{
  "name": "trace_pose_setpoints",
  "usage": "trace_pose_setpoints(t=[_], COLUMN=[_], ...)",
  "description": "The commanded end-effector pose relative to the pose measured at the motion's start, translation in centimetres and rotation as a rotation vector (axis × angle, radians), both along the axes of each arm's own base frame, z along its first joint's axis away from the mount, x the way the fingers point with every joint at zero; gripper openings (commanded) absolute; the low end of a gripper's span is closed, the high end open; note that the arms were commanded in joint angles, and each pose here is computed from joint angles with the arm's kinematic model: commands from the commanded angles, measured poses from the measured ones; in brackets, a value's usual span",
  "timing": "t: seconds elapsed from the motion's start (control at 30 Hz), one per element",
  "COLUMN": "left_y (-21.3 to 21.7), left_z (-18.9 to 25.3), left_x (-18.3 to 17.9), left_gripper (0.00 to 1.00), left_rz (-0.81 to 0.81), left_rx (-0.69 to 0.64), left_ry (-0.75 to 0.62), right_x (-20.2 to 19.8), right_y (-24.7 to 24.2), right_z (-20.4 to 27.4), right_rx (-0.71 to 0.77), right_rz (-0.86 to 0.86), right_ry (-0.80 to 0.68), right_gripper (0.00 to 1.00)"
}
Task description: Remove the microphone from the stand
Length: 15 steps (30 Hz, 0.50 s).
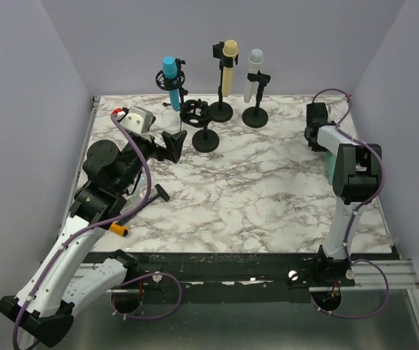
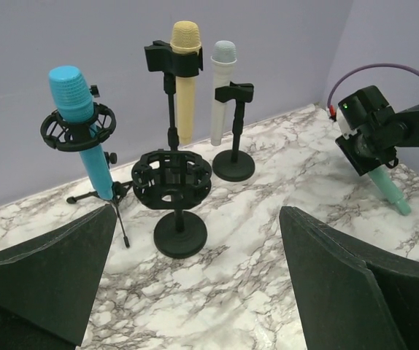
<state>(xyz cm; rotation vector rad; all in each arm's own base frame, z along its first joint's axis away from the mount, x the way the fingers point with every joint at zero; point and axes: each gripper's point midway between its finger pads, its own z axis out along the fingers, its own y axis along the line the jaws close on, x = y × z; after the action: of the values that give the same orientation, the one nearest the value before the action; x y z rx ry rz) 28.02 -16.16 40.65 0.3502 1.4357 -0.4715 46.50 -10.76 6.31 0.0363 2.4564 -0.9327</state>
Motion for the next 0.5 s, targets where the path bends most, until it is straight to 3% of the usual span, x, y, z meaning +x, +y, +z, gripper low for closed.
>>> trace_pose_setpoints(t=[0.0,0.47], left_y=[0.0,1.2], left_z=[0.9,1.1], left_x=[-0.2,-0.3], left_gripper=[0.98,0.99], left_rz=[-0.002,0.079], left_rx=[0.0,0.019], left_ry=[-0.028,-0.065], right_x=[0.0,-0.8], right_y=[0.8,0.3], right_z=[-1.9,-4.0], right_rx=[0.095,0.16], right_rz=[0.041,0.017], right_ry=[0.032,0.074], right_gripper=[0.09,0.18])
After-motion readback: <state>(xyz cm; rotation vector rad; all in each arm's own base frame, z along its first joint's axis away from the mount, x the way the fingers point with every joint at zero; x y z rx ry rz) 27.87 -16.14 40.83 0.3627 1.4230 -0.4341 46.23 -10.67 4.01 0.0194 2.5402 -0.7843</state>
